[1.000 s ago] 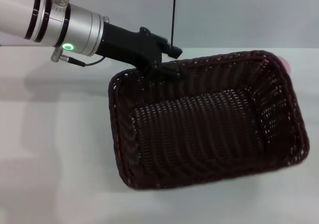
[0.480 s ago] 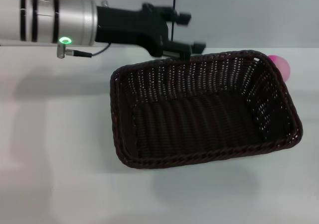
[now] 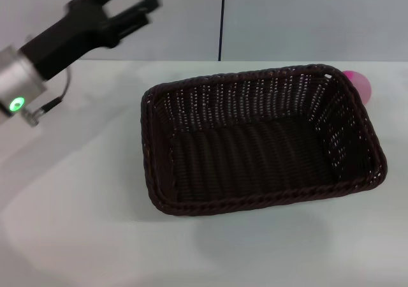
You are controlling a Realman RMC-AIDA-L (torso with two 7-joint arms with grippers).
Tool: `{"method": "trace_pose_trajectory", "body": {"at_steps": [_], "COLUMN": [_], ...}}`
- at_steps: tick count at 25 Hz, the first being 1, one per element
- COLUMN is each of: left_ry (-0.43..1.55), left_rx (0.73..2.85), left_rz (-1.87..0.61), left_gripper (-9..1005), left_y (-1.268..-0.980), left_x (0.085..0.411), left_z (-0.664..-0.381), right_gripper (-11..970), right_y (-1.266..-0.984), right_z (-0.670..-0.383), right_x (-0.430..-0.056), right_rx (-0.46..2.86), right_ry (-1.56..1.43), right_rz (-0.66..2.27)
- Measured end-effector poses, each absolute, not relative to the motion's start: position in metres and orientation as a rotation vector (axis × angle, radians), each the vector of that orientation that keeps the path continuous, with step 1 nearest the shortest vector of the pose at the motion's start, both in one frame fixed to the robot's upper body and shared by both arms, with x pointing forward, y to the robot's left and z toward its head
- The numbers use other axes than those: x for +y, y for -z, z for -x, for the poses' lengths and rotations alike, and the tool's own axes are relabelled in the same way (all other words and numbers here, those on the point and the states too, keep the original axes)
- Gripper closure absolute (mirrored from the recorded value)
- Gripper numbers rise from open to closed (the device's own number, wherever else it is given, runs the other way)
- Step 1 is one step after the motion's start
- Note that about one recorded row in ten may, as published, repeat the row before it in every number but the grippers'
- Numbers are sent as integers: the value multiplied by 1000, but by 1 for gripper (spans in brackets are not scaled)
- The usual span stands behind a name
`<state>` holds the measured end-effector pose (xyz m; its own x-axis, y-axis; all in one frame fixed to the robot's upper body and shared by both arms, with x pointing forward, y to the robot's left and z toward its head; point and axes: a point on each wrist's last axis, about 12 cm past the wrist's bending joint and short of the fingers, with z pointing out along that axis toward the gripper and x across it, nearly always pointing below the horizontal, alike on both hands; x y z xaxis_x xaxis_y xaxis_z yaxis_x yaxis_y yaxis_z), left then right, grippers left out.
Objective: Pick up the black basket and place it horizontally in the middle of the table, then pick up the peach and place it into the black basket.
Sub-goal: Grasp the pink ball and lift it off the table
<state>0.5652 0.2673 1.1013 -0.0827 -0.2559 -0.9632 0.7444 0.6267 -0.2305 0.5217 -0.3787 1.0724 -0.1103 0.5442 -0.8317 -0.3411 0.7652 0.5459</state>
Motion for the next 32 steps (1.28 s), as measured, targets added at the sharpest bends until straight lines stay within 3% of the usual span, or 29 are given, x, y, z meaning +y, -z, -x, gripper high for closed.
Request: {"method": "trace_pose_trajectory", "body": {"at_steps": [6, 11, 16, 21, 26, 31, 32], "left_ry": [771, 748, 745, 751, 754, 754, 754], "left_rx": [1423, 1431, 1447, 1454, 1459, 1471, 1471], "left_rz": [-211, -158, -126, -120, -114, -107, -107], "left_gripper": [150, 150, 150, 150, 151, 151, 151], "left_y": [-1065, -1056, -1051, -1050, -1048, -1045, -1045], "left_x": [289, 292, 293, 291, 290, 289, 289], "left_z": [-534, -526, -523, -522, -522, -520, -520], "right_gripper": [495, 494, 494, 495, 392, 185, 180], "right_y": [-1121, -1166, -1187, -1186, -1169, -1159, -1159], "right_z": [-547, -565, -584, -597, -611, -619, -619], "right_x": [-389, -389, -379, -363, -333, -319, -319], "right_rx": [1855, 2097, 2242, 2296, 2391, 2422, 2422], "right_ry": [-842, -696, -560, -472, -294, -237, -237], "right_rz": [163, 332, 426, 467, 642, 685, 685]}}
